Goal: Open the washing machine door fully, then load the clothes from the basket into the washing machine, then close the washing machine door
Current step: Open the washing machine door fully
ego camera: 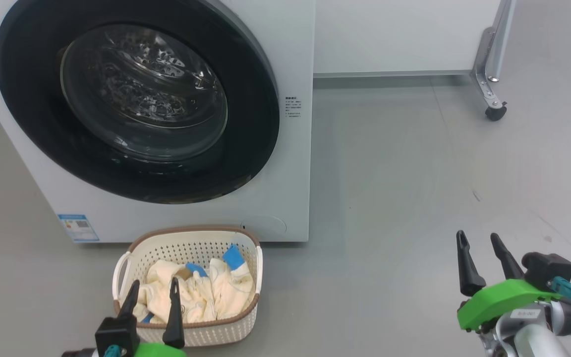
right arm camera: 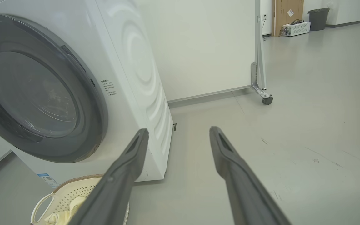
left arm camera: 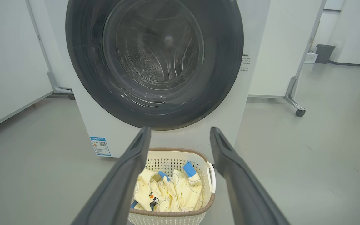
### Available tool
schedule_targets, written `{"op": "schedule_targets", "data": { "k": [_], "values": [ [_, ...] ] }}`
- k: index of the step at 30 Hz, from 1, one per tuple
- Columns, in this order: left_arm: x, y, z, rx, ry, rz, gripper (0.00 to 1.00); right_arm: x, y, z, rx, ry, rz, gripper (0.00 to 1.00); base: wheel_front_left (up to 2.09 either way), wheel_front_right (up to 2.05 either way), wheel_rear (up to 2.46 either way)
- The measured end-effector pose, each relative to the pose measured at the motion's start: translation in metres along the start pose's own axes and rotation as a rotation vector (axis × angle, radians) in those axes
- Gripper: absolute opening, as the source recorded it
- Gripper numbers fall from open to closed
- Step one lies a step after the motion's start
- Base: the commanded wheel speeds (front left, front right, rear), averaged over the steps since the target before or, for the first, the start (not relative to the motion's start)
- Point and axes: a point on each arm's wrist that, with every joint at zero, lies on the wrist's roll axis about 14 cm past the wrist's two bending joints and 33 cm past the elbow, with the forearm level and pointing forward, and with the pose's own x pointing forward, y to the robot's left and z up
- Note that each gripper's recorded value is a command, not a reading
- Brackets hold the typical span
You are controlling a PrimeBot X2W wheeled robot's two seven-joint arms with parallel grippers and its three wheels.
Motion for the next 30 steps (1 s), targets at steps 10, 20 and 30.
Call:
{"op": "schedule_targets", "data": {
  "k": [10,20,30],
  "values": [
    [0.000,0.002,-0.002,-0.001,0.007,0.006,1.00,0.002,0.004,-0.001,-0.001,0.003,0.012,1.00,0.00,0.00,0.00],
    [0.001,0.005,-0.008,-0.004,0.025,0.017,1.00,0.007,0.010,-0.001,0.007,0.002,0.032,0.00,0.00,0.00,0.00],
    [0.006,0.005,-0.010,-0.015,0.032,0.020,1.00,0.017,0.015,-0.019,0.274,0.045,-0.001,0.00,0.00,0.00,0.00]
  ]
}}
